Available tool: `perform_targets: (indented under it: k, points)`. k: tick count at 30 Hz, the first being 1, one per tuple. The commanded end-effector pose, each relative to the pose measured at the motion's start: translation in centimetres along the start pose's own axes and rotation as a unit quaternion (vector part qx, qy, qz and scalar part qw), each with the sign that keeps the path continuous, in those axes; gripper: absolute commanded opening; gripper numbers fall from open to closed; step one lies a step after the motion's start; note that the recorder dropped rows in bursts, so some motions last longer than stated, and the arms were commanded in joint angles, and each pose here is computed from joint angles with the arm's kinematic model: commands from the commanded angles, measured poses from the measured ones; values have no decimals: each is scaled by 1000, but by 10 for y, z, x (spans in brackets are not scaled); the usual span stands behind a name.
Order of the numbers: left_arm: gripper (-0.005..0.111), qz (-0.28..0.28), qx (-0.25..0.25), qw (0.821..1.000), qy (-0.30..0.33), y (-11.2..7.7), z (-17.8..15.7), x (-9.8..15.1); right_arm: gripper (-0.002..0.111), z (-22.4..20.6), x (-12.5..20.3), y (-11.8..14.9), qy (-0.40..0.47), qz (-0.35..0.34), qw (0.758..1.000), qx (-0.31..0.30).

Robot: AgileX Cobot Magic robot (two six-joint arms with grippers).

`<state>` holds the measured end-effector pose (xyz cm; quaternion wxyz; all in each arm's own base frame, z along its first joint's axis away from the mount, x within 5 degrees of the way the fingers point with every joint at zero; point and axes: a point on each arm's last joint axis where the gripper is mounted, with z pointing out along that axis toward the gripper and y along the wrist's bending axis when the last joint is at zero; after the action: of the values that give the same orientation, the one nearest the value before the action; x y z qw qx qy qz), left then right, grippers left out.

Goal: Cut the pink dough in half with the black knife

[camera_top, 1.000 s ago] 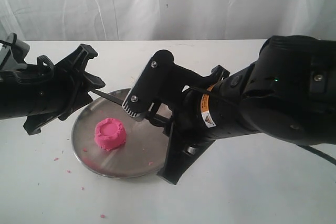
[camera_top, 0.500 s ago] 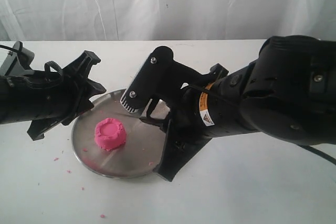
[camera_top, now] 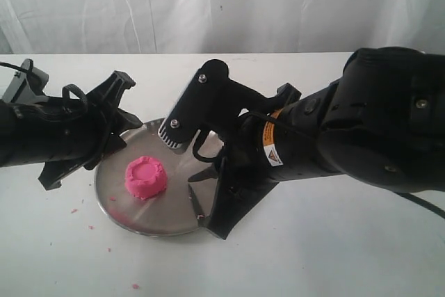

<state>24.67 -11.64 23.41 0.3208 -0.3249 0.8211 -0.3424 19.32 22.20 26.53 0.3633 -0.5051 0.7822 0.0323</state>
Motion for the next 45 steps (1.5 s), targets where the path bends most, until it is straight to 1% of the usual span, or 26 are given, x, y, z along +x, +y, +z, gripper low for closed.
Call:
perform_targets:
  k: [1, 8, 11, 14, 25, 30, 31, 41, 42, 45]
  points:
    - [45, -1, 6, 999, 36, -4, -6, 6, 0, -1, -2, -1, -10, -13, 1000, 8]
    - [45, 27, 56, 997, 51, -32, -24, 2, 0, -2, -7, -2, -37, -28, 999, 14]
    - [45, 32, 64, 996, 52, -35, -29, 1, 0, -4, -12, -5, -46, -40, 998, 22]
    - [45, 49, 64, 995, 53, -35, -30, 1, 0, -8, -20, -9, -59, -54, 996, 35]
    - [45, 49, 63, 996, 51, -35, -29, 1, 0, -22, -40, -20, -92, -74, 991, 62]
    - [48, 18, 49, 998, 37, -31, -17, -1, 0, -26, -44, -11, -106, -107, 987, 55]
    - [49, -1, 42, 999, 30, -29, -11, -2, 0, -27, -46, -6, -113, -114, 986, 51]
    - [49, -41, 1, 999, 22, -15, 15, -1, 0, -33, -51, 7, -128, -147, 980, 46]
    - [49, -52, -2, 998, 21, -13, 16, -1, 0, -34, -52, 8, -131, -150, 979, 45]
    - [48, -60, -2, 998, 10, -13, 19, -2, 0, -34, -51, 9, -125, -152, 979, 45]
